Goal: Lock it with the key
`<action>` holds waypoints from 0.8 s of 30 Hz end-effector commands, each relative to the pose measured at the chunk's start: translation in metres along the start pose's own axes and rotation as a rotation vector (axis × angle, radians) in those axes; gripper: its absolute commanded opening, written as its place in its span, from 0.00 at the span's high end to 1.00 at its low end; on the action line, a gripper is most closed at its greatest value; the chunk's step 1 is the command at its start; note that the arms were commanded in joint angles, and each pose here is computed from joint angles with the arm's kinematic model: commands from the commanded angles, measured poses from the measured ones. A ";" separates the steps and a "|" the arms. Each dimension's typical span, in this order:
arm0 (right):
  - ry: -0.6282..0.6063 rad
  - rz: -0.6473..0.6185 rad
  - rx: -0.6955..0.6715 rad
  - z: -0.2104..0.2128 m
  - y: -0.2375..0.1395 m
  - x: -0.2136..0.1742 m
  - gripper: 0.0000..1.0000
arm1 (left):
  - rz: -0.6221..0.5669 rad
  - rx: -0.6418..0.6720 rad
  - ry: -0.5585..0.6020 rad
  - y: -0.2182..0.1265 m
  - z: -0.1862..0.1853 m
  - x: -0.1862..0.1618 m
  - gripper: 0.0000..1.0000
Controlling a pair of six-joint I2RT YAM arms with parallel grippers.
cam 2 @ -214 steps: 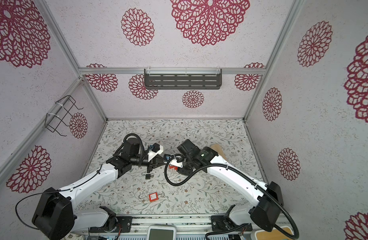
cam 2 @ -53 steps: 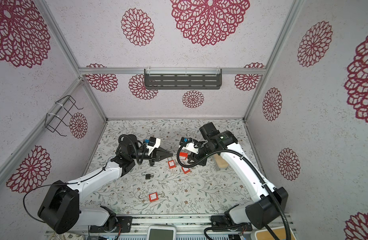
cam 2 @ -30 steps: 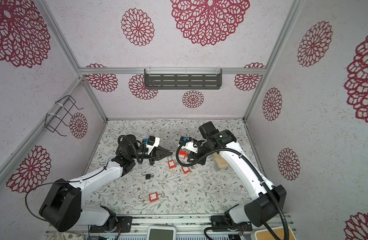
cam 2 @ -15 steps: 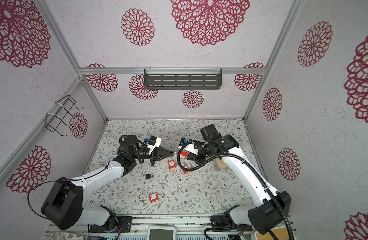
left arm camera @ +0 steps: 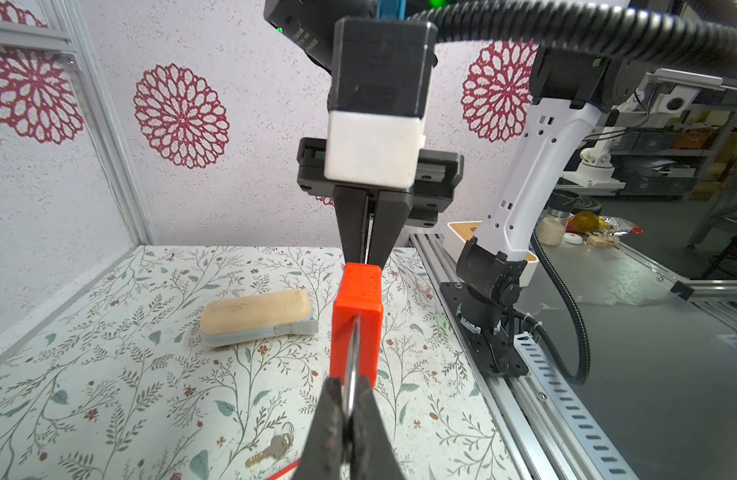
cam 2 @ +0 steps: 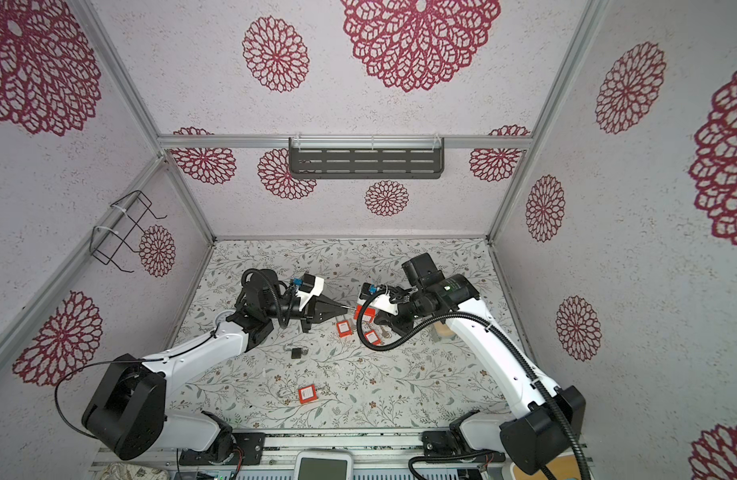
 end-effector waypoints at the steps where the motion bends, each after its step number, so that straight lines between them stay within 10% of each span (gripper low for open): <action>1: -0.051 -0.062 0.017 0.009 -0.010 0.009 1.00 | 0.019 -0.028 0.032 0.001 -0.004 0.007 1.00; 24: 0.006 -0.069 0.048 0.016 0.010 -0.017 1.00 | 0.088 -0.014 0.072 -0.024 -0.011 0.009 1.00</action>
Point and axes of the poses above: each gripper's point midway between its finger pads, its own y axis out along the fingers, its own z axis along the line the jaws close on, x = y × z, the point moved 4 cm from there along -y, back along the fingers, and after that the axes turned 11 degrees about y, right-handed, at the moved point
